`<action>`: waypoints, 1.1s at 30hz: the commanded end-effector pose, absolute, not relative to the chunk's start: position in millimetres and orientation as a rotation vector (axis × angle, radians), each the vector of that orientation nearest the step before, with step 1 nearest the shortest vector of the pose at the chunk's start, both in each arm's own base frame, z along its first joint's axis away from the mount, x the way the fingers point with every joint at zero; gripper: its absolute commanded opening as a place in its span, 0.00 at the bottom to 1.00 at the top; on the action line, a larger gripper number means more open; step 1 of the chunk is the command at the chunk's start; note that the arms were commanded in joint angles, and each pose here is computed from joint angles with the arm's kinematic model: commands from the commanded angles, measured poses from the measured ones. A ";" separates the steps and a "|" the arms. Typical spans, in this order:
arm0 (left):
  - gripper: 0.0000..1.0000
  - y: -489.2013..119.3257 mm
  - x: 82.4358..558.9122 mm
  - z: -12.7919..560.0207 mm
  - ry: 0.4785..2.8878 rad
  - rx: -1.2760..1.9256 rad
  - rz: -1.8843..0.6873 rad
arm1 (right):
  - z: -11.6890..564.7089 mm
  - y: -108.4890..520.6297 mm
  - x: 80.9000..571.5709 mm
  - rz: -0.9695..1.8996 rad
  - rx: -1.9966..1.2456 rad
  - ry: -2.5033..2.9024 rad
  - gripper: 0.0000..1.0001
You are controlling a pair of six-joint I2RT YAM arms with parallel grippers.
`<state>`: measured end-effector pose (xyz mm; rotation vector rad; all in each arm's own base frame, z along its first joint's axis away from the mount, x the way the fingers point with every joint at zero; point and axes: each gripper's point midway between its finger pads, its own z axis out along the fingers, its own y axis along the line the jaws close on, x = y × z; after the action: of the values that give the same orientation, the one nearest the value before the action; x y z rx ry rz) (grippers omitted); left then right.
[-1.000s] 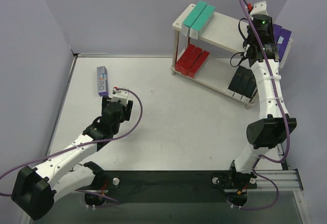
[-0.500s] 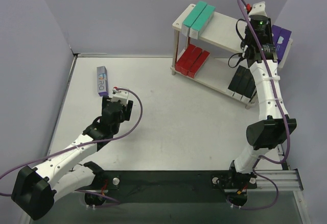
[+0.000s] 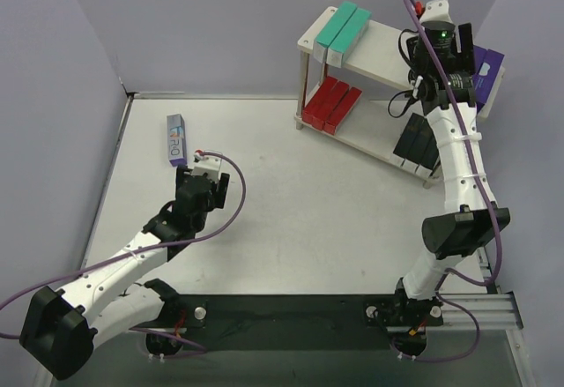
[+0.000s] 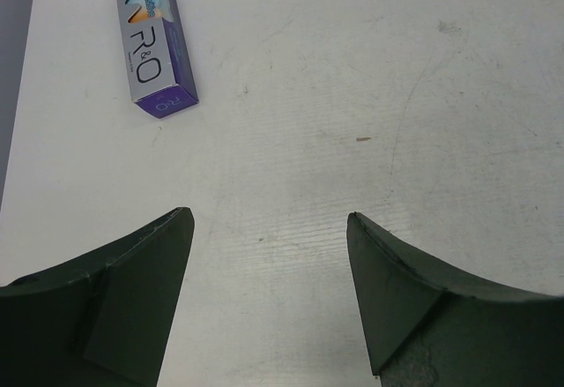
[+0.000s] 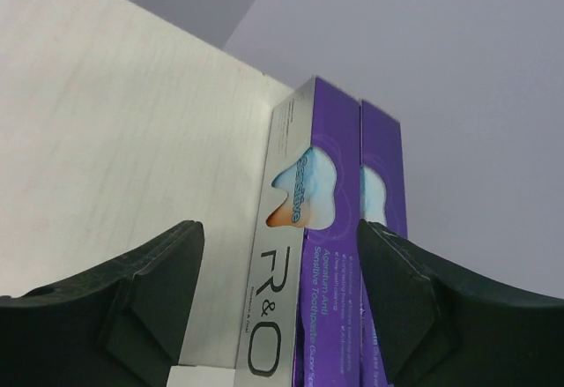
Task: Place and organize the toothpastes onto the shelf
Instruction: Adjust the toothpaste on the shelf, then pick up the toothpaste from the center of the board.
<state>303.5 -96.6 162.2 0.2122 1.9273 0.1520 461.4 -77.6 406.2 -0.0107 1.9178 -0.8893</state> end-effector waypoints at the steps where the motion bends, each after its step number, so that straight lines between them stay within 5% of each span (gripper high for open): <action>1: 0.81 -97.9 311.5 185.9 1.869 0.122 0.095 | 485.2 -45.6 437.5 -0.773 0.016 1.731 0.74; 12: 0.84 -70.5 350.6 218.3 1.840 -0.179 0.128 | 477.5 51.7 377.7 -0.223 -0.052 1.651 0.98; 24: 0.85 -17.2 431.5 226.8 1.792 -0.368 0.307 | 372.8 84.4 293.6 0.187 -0.060 1.782 1.00; 33: 0.96 18.6 507.0 139.5 2.079 -0.377 0.387 | 317.7 86.8 254.9 0.247 -0.131 1.891 1.00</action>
<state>480.8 12.0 159.7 -0.3885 1.9796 0.4065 265.8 76.2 323.8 -0.0974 1.8794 0.1724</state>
